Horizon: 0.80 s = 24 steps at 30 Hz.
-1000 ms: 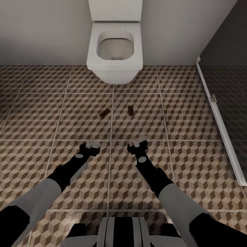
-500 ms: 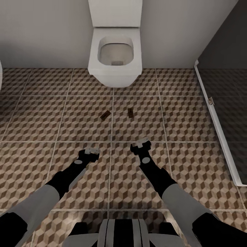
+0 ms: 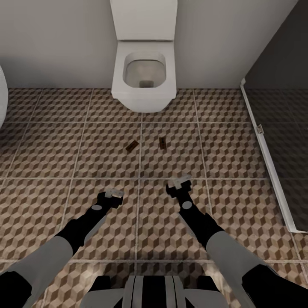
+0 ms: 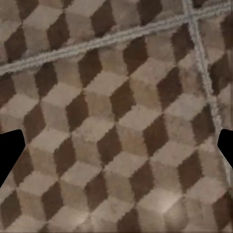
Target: Take the four mousetraps from the cabinet in the bathroom and place them on the bathroom floor. Make sure all four end up on the same floor surface, and ensure that at least two of them are either under or directly next to the same bathroom sink.
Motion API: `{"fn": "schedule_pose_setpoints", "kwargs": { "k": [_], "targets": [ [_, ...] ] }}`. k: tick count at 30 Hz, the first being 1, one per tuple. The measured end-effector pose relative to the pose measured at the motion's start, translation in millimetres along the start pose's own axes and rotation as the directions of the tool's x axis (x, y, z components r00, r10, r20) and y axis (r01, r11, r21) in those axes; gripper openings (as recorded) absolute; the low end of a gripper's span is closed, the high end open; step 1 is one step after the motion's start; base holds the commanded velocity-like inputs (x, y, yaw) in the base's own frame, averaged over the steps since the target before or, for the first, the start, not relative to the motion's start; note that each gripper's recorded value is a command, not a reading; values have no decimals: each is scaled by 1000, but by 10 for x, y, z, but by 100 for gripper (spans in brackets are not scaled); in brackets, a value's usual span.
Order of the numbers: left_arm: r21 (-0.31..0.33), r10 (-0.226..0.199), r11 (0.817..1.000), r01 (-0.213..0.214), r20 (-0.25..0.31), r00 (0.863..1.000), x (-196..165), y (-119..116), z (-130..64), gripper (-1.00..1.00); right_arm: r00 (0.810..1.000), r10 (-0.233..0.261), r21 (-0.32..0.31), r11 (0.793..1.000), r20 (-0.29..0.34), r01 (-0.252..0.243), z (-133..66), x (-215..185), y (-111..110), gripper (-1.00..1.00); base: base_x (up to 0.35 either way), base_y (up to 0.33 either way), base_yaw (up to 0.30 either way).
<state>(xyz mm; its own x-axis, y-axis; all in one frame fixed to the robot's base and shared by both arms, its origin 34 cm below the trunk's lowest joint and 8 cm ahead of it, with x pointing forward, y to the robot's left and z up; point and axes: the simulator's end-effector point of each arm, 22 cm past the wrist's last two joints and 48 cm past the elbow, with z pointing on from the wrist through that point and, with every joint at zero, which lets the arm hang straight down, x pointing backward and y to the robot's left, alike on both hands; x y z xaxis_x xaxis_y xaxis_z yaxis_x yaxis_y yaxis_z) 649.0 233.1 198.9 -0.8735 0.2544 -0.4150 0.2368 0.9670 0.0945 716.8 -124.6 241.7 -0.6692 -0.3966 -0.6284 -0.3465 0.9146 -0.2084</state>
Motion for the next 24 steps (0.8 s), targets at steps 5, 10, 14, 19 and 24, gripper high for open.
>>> {"fn": "schedule_pose_setpoints", "kwargs": {
  "k": [5, 10, 14, 19, 24],
  "targets": [
    [3, 0, 1000, 0, -8, 1000, 6, -4, -97, 100, 1000, -12, -30, 999, -3, 12, -57, 12, -78, 100, 0, 0, 0],
    [4, -1, 1000, 1, -9, 1000, -41, 0, -188, 100, 1000, -20, -50, 999, -9, 20, -119, -2, -147, 100, 0, 0, 0],
    [5, -1, 1000, 1, -9, 1000, -84, 9, -259, 100, 1000, -28, -53, 998, -13, 28, -168, -12, -234, 100, 0, 0, 0],
    [4, -1, 1000, 1, -11, 1000, -130, 34, -344, 100, 999, -32, -46, 998, -13, 31, -232, -32, -370, 100, 0, 0, 0],
    [0, 0, 1000, 0, -16, 1000, -151, 77, -431, 100, 1000, -21, -58, 998, -8, 21, -303, -35, -447, 100, 0, 0, 0]
  ]
}}
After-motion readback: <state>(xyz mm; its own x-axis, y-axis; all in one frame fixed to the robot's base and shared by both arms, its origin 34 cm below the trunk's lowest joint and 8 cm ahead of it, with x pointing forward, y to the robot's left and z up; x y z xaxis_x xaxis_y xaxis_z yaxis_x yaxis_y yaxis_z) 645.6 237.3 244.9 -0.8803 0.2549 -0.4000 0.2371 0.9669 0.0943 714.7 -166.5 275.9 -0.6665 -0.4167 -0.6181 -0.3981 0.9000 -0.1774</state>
